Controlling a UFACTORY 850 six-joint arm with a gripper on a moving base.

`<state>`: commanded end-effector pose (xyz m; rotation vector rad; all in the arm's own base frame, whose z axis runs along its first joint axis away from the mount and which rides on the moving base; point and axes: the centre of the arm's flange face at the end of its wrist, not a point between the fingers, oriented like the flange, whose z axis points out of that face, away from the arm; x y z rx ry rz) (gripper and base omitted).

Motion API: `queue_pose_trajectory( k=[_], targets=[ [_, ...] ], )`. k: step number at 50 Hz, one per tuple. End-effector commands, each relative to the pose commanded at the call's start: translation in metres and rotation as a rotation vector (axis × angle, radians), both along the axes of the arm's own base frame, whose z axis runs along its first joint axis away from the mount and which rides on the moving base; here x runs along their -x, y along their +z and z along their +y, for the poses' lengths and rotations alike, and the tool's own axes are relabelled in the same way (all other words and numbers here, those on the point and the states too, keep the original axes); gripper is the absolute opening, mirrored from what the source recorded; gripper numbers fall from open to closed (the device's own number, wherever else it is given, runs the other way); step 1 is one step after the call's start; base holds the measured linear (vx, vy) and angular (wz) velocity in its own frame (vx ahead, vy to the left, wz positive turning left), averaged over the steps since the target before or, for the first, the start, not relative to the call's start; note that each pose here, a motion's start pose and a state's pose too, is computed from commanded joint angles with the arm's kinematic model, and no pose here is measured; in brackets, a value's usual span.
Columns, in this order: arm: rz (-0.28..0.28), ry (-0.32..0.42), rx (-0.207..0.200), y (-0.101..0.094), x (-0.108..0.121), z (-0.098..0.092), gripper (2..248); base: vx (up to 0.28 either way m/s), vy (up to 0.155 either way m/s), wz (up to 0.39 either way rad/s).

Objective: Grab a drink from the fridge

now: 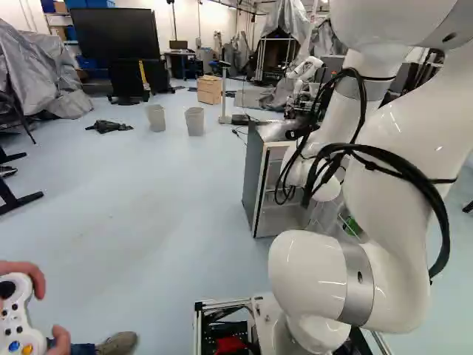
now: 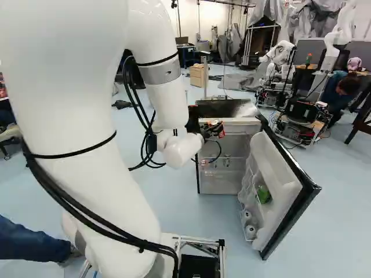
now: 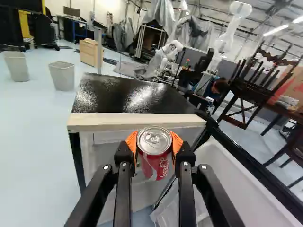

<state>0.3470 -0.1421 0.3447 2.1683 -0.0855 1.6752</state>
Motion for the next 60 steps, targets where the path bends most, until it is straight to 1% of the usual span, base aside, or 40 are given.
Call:
queue_pose_trajectory(
  k=[9, 17, 29, 36, 45, 60],
  targets=[
    [0.064, 0.063, -0.006, 0.001, -0.011, 0.002, 94, 0.0, 0.0, 0.0],
    [0.123, 0.086, -0.015, 0.001, -0.023, -0.001, 94, 0.0, 0.0, 0.0],
    [0.203, 0.06, -0.047, 0.002, -0.04, -0.01, 94, 0.0, 0.0, 0.0],
    [0.235, 0.033, -0.069, 0.004, -0.041, -0.012, 94, 0.0, 0.0, 0.0],
    [0.246, 0.016, -0.079, 0.011, -0.039, -0.013, 94, 0.0, 0.0, 0.0],
    [0.217, 0.013, -0.069, 0.026, -0.036, -0.012, 94, 0.0, 0.0, 0.0]
  ],
)
